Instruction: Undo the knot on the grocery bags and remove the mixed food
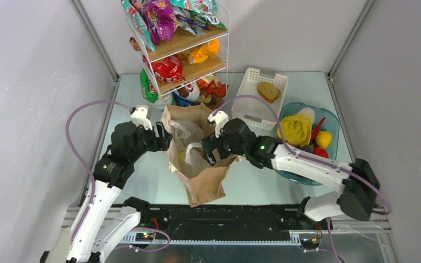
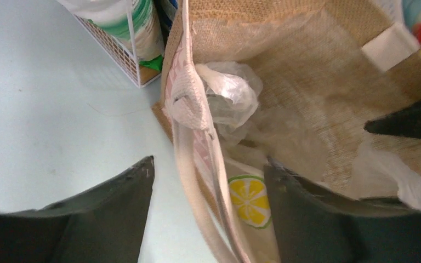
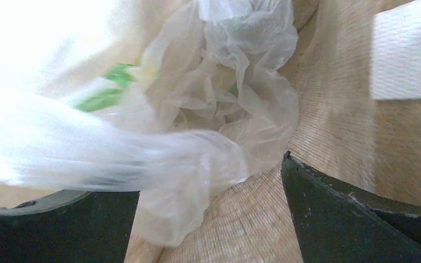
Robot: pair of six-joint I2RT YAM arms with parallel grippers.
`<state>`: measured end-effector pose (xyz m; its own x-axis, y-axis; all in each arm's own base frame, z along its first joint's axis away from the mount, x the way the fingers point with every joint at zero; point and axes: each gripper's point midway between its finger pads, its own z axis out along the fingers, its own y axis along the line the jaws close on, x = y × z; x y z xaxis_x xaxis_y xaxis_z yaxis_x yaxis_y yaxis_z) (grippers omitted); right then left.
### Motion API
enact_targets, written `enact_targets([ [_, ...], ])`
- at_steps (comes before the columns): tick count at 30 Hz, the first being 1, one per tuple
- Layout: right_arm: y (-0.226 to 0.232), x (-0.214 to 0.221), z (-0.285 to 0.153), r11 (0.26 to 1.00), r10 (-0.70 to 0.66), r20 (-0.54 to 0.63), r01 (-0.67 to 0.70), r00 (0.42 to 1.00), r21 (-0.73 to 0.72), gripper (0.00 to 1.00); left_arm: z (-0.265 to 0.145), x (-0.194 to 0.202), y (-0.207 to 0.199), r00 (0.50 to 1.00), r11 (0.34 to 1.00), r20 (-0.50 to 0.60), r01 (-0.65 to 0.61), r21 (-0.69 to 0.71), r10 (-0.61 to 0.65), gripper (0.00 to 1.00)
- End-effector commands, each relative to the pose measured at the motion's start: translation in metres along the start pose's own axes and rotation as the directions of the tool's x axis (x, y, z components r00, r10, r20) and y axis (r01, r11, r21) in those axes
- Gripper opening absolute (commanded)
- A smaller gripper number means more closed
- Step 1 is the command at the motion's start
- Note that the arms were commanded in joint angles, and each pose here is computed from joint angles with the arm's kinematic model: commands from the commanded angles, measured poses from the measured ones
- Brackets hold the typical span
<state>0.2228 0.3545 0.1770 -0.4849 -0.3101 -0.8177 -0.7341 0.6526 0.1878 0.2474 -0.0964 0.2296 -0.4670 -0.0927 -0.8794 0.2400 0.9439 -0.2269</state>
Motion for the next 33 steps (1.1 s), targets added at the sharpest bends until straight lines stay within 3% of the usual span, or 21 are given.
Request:
enact_targets([
  [1,-0.003,-0.010,-0.042,0.999,-0.044,-0.020,0.044,0.999,0.010,0.99,-0.007,-0.016,-0.002,0.995,0.999,0.084,-0.049,0.018,0.047,0.86],
  [2,-0.002,-0.015,-0.050,0.999,-0.045,-0.005,0.045,0.999,0.003,0.99,-0.010,-0.018,-0.003,0.993,0.998,0.102,-0.057,0.026,0.054,0.94],
  [4,-0.006,-0.017,-0.061,0.999,-0.045,-0.013,0.045,0.999,0.002,0.99,-0.015,-0.022,-0.007,0.989,0.996,0.134,-0.071,0.048,0.064,0.99],
  [9,-0.017,-0.031,-0.083,1.000,0.006,0.023,-0.005,1.000,-0.026,0.99,-0.024,-0.034,-0.011,0.976,0.995,0.207,-0.084,0.062,0.070,1.00],
  [19,-0.038,-0.066,-0.117,0.983,0.164,0.148,-0.149,0.975,-0.111,0.99,-0.037,-0.048,0.006,0.959,0.998,0.279,-0.052,-0.036,0.061,1.00],
  [27,-0.119,-0.056,-0.127,0.922,0.343,0.246,-0.375,0.907,0.094,0.99,-0.044,-0.051,0.046,0.949,0.973,0.316,0.054,-0.224,0.020,1.00],
  [33,-0.209,-0.017,-0.154,0.731,0.416,0.374,-0.549,0.829,0.404,0.99,-0.063,-0.058,0.078,0.922,0.913,0.387,0.166,-0.374,-0.009,1.00],
])
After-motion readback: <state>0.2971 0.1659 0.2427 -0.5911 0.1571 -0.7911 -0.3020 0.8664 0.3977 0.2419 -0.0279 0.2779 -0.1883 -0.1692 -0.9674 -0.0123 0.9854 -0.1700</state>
